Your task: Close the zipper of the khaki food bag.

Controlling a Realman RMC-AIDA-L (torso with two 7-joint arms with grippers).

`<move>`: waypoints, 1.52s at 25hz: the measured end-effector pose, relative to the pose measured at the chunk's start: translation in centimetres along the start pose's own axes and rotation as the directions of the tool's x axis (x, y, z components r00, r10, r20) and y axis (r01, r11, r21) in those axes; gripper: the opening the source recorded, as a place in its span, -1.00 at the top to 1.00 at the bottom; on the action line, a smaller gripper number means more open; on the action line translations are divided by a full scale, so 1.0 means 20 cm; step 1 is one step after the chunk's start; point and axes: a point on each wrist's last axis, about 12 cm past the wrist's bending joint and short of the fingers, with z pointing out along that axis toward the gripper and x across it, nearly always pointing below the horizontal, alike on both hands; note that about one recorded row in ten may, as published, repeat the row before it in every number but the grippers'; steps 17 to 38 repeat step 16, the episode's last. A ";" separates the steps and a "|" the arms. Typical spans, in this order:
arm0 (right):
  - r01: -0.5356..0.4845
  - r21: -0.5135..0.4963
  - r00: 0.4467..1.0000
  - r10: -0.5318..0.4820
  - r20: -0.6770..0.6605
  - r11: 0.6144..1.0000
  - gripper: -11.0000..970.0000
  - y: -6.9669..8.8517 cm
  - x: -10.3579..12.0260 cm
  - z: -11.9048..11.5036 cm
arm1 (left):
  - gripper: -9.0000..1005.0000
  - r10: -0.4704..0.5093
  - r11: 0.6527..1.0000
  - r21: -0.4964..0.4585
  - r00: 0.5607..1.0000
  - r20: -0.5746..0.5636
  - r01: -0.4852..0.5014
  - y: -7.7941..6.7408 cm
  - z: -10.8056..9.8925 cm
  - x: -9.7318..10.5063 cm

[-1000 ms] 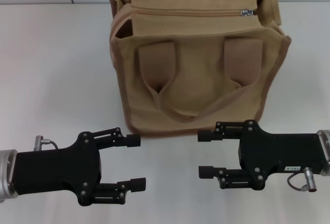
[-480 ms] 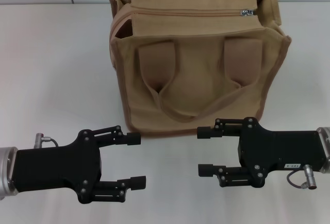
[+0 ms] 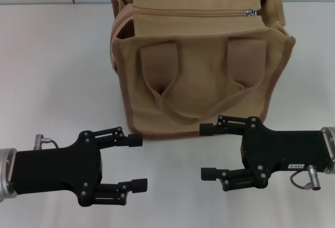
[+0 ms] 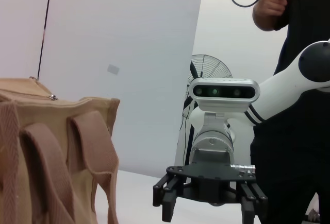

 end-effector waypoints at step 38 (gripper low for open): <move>-0.003 0.002 1.000 0.003 -0.004 1.000 -0.67 0.00 0.01 0.00 | -0.61 -0.002 1.000 0.002 1.000 -0.002 0.002 0.00 0.00 0.00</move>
